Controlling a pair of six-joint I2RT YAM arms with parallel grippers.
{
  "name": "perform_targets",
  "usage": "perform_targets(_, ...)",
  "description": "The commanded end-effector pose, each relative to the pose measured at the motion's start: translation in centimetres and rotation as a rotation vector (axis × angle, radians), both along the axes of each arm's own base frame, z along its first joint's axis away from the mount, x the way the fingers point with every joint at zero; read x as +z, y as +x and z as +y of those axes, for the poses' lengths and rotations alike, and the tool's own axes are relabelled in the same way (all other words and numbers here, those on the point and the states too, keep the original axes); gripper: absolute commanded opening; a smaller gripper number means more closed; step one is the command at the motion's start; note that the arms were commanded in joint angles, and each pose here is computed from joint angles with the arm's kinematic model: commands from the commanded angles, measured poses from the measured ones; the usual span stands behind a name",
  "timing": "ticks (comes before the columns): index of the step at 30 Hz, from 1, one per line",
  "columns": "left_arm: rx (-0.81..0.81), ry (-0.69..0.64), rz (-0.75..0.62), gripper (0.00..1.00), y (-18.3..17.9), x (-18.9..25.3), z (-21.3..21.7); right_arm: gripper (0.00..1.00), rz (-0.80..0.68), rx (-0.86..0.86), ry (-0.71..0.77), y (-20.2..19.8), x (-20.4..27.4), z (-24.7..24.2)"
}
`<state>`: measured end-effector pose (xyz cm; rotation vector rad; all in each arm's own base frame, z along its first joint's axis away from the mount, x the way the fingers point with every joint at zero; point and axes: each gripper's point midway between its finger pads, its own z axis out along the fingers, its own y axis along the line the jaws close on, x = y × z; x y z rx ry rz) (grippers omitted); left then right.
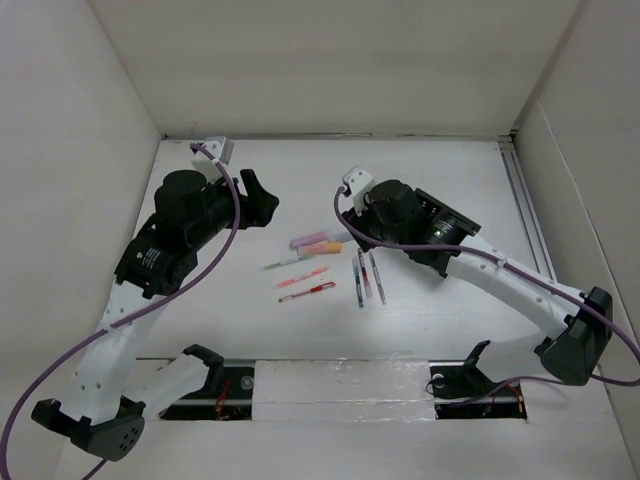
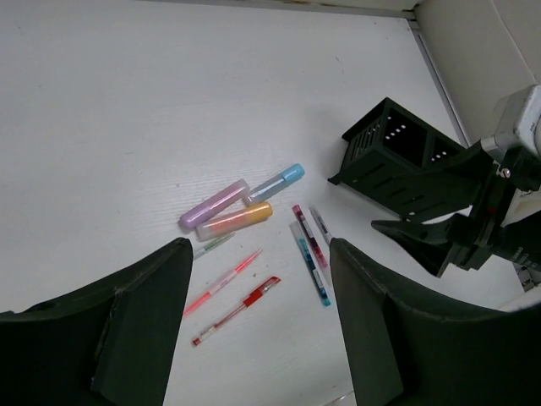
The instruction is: Organize the desk
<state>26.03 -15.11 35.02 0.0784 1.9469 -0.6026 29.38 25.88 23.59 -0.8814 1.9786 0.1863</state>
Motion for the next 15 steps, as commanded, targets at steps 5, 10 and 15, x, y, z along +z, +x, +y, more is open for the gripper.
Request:
perform_targets(5,-0.042,-0.023,-0.038,0.63,-0.2,0.7,-0.7,0.0,-0.064,-0.138,0.127,1.6,1.9,0.5)
perform_targets(10,-0.094,-0.042,-0.051,0.62,-0.8,0.9,-1.5,0.0,0.014,-0.225,0.148,2.6,-0.3,1.6)
perform_targets(15,-0.12,-0.06,-0.044,0.61,-1.5,0.4,-2.0,0.43,0.108,-0.389,0.111,3.7,-3.4,1.5)
